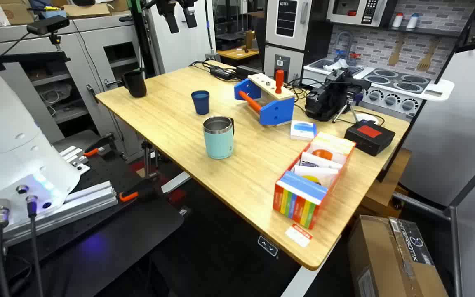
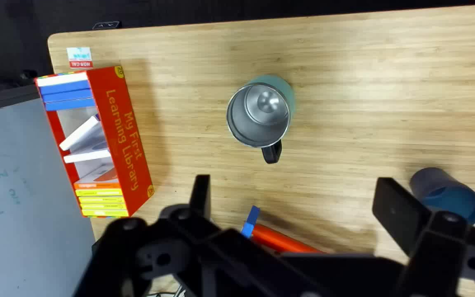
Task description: Put the screwdriver on the table
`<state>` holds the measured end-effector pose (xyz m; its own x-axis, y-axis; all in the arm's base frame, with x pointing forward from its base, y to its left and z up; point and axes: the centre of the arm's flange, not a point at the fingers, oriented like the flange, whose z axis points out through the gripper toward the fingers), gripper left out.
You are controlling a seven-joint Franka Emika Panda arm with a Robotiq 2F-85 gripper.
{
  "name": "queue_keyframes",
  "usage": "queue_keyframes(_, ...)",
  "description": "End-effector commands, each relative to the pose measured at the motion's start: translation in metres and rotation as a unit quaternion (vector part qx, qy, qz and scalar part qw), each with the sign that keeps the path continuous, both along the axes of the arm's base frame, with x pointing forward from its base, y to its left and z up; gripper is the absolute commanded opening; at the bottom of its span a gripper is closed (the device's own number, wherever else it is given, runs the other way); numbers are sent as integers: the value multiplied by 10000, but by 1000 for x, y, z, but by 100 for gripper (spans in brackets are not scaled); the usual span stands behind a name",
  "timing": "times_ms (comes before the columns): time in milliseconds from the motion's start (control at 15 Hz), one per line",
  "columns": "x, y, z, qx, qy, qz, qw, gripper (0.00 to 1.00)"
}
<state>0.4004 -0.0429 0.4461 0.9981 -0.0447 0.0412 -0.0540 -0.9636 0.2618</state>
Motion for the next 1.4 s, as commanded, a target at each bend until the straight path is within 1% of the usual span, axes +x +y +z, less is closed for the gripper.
queue_keyframes(0,0,0,0,0,-4,0,10000,100)
queue_keyframes(533,0,0,1,-1,-6,0,10000,100)
queue_keyframes(600,7,-2,-4,61,64,12,10000,100)
queue_keyframes(733,28,-6,-17,280,64,70,9996,100)
queue_keyframes(867,49,-12,-24,501,-110,94,9986,100)
queue_keyframes(1000,73,-19,-24,660,-403,48,9970,100)
queue_keyframes(1200,114,-29,-17,682,-785,-159,9944,100)
queue_keyframes(1267,127,-32,-15,678,-817,-159,9942,100)
queue_keyframes(1333,136,-32,-15,771,-669,-62,9948,100)
